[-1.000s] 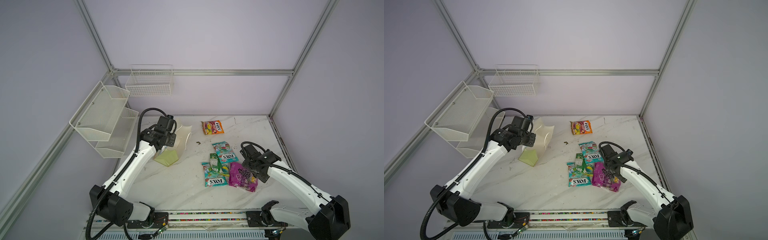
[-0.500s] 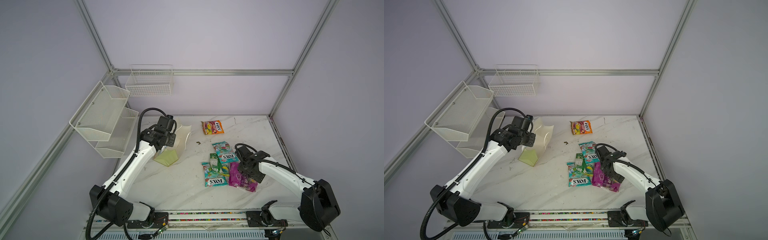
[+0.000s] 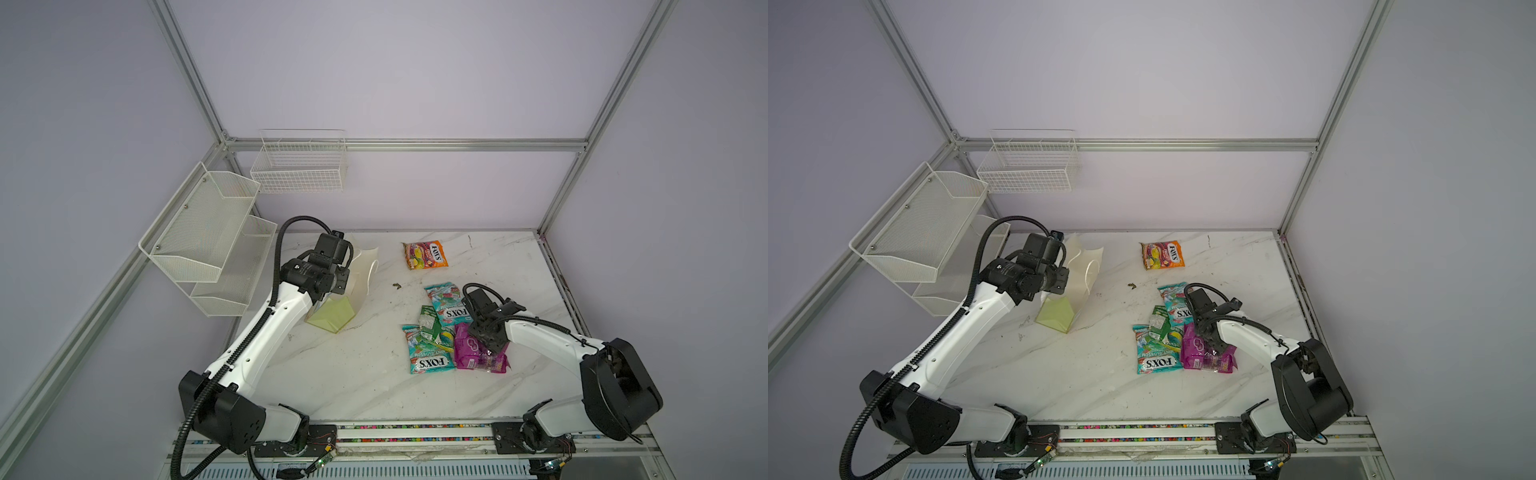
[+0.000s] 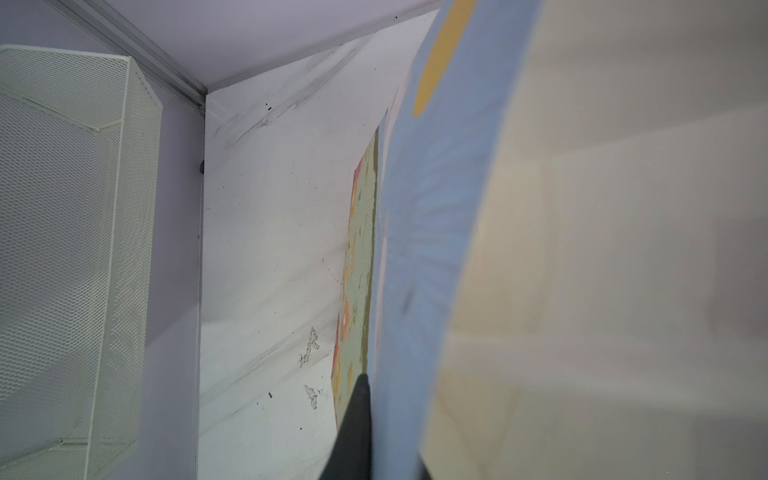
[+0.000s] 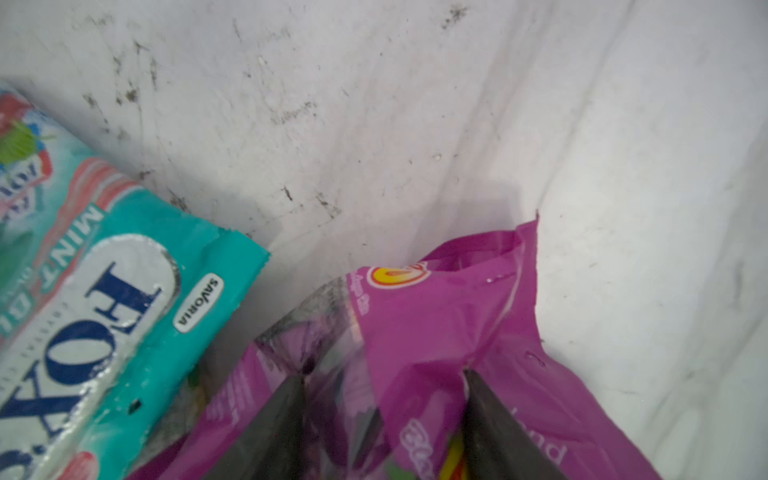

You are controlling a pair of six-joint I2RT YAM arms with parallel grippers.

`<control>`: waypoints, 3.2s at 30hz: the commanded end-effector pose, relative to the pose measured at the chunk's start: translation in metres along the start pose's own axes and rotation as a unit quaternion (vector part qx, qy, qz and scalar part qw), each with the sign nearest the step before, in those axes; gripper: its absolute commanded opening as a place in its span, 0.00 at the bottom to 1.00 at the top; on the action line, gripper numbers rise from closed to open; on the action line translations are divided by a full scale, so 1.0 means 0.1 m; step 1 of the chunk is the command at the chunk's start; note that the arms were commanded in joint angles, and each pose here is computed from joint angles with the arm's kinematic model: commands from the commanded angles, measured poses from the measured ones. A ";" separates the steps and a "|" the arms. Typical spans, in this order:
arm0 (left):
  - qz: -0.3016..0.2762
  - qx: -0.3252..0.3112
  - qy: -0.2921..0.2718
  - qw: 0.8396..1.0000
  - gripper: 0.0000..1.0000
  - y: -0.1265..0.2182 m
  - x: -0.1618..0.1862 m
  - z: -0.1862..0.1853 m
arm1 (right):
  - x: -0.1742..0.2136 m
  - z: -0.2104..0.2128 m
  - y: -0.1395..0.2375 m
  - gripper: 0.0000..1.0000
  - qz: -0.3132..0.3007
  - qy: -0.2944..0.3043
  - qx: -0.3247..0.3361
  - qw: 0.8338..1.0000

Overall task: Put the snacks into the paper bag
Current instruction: 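Grip bag rim with left gripper while right gripper grasps purple LOT 100 bag, then lift the purple bag with the right gripper over the green bag's opening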

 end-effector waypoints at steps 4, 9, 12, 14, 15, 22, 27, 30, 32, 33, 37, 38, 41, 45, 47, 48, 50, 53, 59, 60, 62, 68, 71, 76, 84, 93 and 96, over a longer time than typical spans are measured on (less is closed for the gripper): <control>-0.010 -0.014 0.000 1.000 0.00 0.03 0.00 0.02 | 0.18 0.18 -0.07 0.41 0.050 -0.007 -0.023 0.998; -0.011 -0.014 0.000 1.000 0.00 0.03 -0.01 0.02 | 0.08 0.23 0.11 0.25 0.019 -0.002 -0.043 0.999; -0.013 -0.008 0.001 1.000 0.00 0.04 -0.02 0.02 | 0.02 0.21 0.22 0.00 -0.002 0.004 -0.058 0.998; -0.013 -0.004 0.001 1.000 0.00 0.04 -0.02 0.01 | -0.01 0.17 0.29 0.00 -0.013 0.007 -0.063 0.998; -0.013 -0.003 0.001 1.000 0.00 0.04 -0.01 0.01 | -0.04 0.16 0.37 0.00 -0.019 0.008 -0.079 0.997; -0.010 0.030 0.000 0.999 0.00 0.03 0.02 -0.05 | -0.30 0.12 1.14 0.00 -0.076 0.045 -0.219 0.972; -0.006 0.052 0.014 0.999 0.00 0.02 0.05 -0.09 | -0.51 0.10 2.06 0.00 -0.132 0.088 -0.423 0.892; -0.006 0.058 0.021 0.998 0.00 0.04 0.07 -0.10 | -0.60 0.15 2.58 0.00 -0.149 0.114 -0.528 0.828; -0.007 0.069 0.026 0.997 0.00 0.05 0.08 -0.12 | -0.62 0.27 2.86 0.00 -0.143 0.141 -0.588 0.784; -0.008 0.073 0.027 0.997 0.00 0.06 0.08 -0.13 | -0.63 0.36 2.98 0.00 -0.137 0.155 -0.615 0.761; -0.010 0.087 0.032 0.996 0.00 0.10 0.10 -0.20 | -0.66 0.63 3.42 0.00 -0.122 0.181 -0.723 0.655; -0.011 0.090 0.032 0.995 0.00 0.11 0.10 -0.22 | -0.67 0.68 3.51 0.00 -0.120 0.181 -0.744 0.632; -0.016 0.096 0.026 0.995 0.00 0.15 0.11 -0.25 | -0.73 0.83 3.83 0.00 -0.115 0.188 -0.799 0.559; -0.020 0.109 0.046 0.993 0.00 0.20 0.10 -0.29 | -0.73 1.04 4.11 0.00 -0.096 0.193 -0.843 0.492; -0.020 0.112 0.048 0.992 0.00 0.20 0.09 -0.32 | -0.67 1.16 4.14 0.00 -0.071 0.191 -0.863 0.463; -0.019 0.115 0.048 0.992 0.01 0.20 0.09 -0.33 | -0.60 1.23 4.16 0.00 -0.057 0.191 -0.872 0.448; -0.017 0.119 0.048 0.992 0.01 0.19 0.08 -0.37 | -0.44 1.34 4.15 0.00 -0.033 0.197 -0.881 0.428; -0.015 0.131 0.048 0.990 0.01 0.19 0.06 -0.41 | -0.18 1.49 4.09 0.00 -0.011 0.218 -0.883 0.416; -0.021 0.181 0.046 0.982 0.02 0.26 0.01 -0.49 | -0.03 1.63 3.69 0.00 -0.077 0.252 -0.838 0.478; -0.021 0.192 0.045 0.980 0.03 0.27 0.00 -0.50 | -0.01 1.65 3.63 0.00 -0.089 0.259 -0.830 0.486; -0.021 0.209 0.042 0.977 0.04 0.29 0.01 -0.53 | 0.00 1.65 3.54 0.00 -0.108 0.262 -0.823 0.493; -0.027 0.267 0.022 0.963 0.06 0.38 0.00 -0.59 | -0.04 1.52 3.48 0.00 -0.211 0.281 -0.799 0.489; -0.025 0.281 0.012 0.959 0.08 0.43 -0.02 -0.60 | -0.09 1.41 3.53 0.00 -0.245 0.284 -0.792 0.483; -0.021 0.295 -0.004 0.955 0.08 0.44 -0.05 -0.62 | -0.18 1.17 3.60 0.00 -0.312 0.274 -0.776 0.474; -0.018 0.359 -0.001 0.933 0.09 0.49 -0.13 -0.72 | -0.04 1.11 3.37 0.00 -0.340 0.300 -0.780 0.431; -0.033 0.393 0.002 0.919 0.13 0.67 -0.25 -0.70 | 0.08 1.16 3.19 0.00 -0.353 0.324 -0.771 0.418; -0.038 0.392 -0.001 0.919 0.15 0.72 -0.27 -0.67 | 0.09 1.14 3.21 0.00 -0.366 0.331 -0.764 0.415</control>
Point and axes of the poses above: each gripper's point midway between its finger pads, its own y axis back along the fingers, its own z axis along the line the jaws close on, x = y × z, the point moved 9 cm from there along y, back along the fingers, and after that the axes turned 5 degrees about -y, right-handed, at the moved point
